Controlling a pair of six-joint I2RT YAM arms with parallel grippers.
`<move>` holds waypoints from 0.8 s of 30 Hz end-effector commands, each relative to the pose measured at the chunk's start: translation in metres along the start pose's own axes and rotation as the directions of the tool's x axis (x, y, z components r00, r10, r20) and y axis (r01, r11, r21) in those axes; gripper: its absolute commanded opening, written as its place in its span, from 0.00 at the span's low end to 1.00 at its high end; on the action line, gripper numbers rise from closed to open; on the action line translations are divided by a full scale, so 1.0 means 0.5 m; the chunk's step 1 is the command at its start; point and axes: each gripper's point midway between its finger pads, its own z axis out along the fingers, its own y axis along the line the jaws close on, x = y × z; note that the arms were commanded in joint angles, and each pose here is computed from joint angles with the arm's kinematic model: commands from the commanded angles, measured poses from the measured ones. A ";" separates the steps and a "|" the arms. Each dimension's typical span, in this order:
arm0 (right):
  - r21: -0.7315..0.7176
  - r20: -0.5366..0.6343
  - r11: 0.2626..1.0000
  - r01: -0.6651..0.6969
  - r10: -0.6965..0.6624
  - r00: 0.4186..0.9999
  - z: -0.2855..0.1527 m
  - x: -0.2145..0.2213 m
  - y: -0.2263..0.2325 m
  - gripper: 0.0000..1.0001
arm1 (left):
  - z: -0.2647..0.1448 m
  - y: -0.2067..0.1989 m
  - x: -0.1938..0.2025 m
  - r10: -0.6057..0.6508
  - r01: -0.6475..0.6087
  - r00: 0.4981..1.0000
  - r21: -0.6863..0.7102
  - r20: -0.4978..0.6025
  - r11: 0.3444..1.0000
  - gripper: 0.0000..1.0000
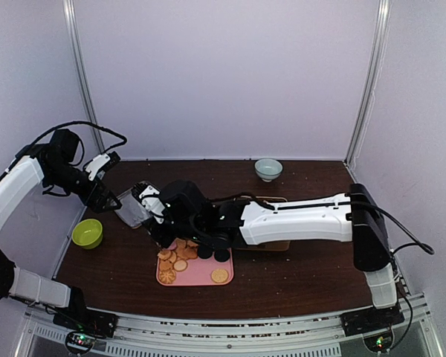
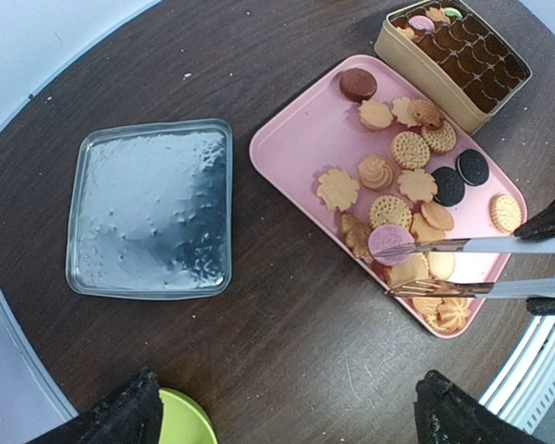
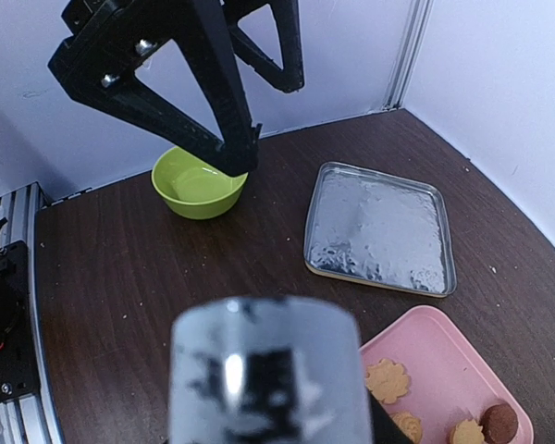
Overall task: Pack the cookies
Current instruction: Pick up the fake cookies from the plate.
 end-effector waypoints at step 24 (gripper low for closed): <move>-0.045 0.145 0.999 0.027 -0.020 0.989 -0.076 -0.097 0.066 0.37 | -0.013 0.001 -0.014 -0.010 0.010 0.999 0.020 0.034 1.000 0.98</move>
